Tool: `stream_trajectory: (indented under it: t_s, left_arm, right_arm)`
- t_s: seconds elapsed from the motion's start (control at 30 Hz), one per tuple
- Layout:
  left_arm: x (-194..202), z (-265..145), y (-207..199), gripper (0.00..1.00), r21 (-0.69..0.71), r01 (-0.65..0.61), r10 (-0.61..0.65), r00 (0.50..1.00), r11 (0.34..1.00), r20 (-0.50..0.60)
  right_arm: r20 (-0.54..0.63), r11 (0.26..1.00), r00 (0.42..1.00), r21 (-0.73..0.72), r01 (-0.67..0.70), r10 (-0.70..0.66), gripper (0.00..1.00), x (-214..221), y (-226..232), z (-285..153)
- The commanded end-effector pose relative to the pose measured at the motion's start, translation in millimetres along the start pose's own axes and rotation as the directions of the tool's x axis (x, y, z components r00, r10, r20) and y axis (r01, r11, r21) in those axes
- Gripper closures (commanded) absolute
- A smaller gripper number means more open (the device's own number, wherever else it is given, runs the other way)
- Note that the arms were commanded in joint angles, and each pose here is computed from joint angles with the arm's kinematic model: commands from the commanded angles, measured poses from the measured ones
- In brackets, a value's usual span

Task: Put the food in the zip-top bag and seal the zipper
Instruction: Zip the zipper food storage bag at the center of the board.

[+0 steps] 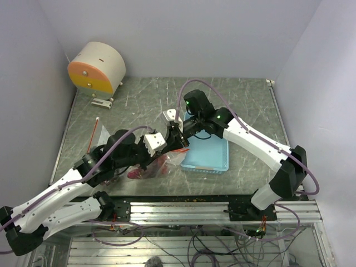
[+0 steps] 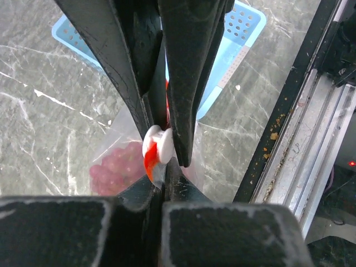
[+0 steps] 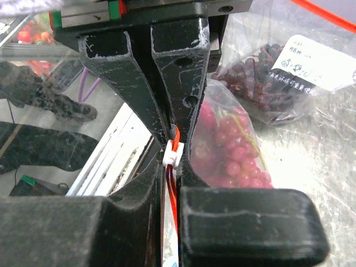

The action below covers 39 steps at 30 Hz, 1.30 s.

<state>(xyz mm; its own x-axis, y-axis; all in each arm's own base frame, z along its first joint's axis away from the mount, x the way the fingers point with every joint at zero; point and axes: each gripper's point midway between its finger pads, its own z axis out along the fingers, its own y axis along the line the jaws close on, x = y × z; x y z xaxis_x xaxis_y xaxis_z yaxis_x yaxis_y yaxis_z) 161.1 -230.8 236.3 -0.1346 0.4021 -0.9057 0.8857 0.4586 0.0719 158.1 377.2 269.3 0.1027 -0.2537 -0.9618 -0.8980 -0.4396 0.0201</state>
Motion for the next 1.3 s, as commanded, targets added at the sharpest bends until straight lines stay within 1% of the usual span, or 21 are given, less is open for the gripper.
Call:
stream_trajectory:
  t_s: [0.0,0.03,0.07,0.13,0.2,0.27,0.43,0.47,0.63,0.9,0.97,1.07,1.27]
  left_arm:
    - [-1.7,-1.4,3.0,0.93,-0.018,0.011,-0.011,1.0,1.0,-0.008]
    - [-2.0,-2.8,5.0,0.93,-0.033,0.019,-0.019,1.0,0.999,-0.006]
    - [-2.9,-4.8,8.8,0.93,-0.058,0.026,-0.027,1.0,0.998,-0.003]
    - [-2.6,-8.7,15.6,0.93,-0.102,0.038,-0.039,0.999,0.994,-0.004]
    - [-3.6,-12.2,20.0,0.93,-0.131,0.05,-0.05,0.999,0.99,0.001]
    - [-5.2,-16.4,21.8,0.93,-0.146,0.056,-0.055,0.998,0.988,0.015]
    - [-7.6,-22.6,20.1,0.93,-0.146,0.06,-0.052,0.997,0.988,0.054]
    - [-8.3,-23.3,18.8,0.93,-0.139,0.059,-0.05,0.997,0.989,0.061]
    - [-11.0,-23.8,15.2,0.93,-0.119,0.057,-0.048,0.996,0.991,0.078]
    - [-9.5,-23.2,15.7,0.93,-0.121,0.056,-0.047,0.996,0.991,0.072]
    - [-10.0,-23.7,16.7,0.93,-0.127,0.056,-0.046,0.996,0.99,0.075]
    - [-9.9,-24.2,18.0,0.93,-0.135,0.058,-0.048,0.996,0.989,0.076]
    - [-9.7,-24.3,18.8,0.93,-0.14,0.057,-0.047,0.996,0.989,0.073]
  right_arm:
    - [0.028,0.997,0.997,0.03,0.076,-0.077,0.99,-24.4,4.9,-9.1]
    - [0.025,0.996,0.997,0.044,0.076,-0.077,0.98,-23.8,3.4,-10.2]
    - [0.021,0.996,0.997,0.06,0.068,-0.069,0.95,-20.6,1.9,-10.9]
    - [0.024,0.992,0.997,0.103,0.069,-0.071,0.8,-18.6,-2.3,-13.5]
    - [0.025,0.988,0.996,0.137,0.078,-0.082,0.68,-15.3,-4.0,-15.7]
    - [0.016,0.981,0.995,0.173,0.093,-0.097,0.58,-13.2,-6.1,-20.7]
    - [0.041,0.968,0.989,0.211,0.133,-0.144,0.41,-20.4,-5.2,-29.4]
    - [0.049,0.965,0.988,0.226,0.13,-0.145,0.39,-23.0,-7.8,-30.3]
    - [0.112,0.959,0.989,0.277,0.063,-0.097,0.36,-43.6,-28.2,-29.7]
    - [0.181,0.986,0.981,0.162,0.032,-0.062,0.36,-59.7,-27.6,-20.3]
    - [0.185,0.993,0.982,0.121,0.015,-0.037,0.37,-58.6,-25.7,-17.3]
    - [0.19,0.995,0.982,0.103,-0.017,-0.003,0.41,-55.2,-26.9,-14.5]
    - [0.218,0.997,0.974,0.041,-0.065,0.055,0.49,-52.2,-25.1,-8.4]
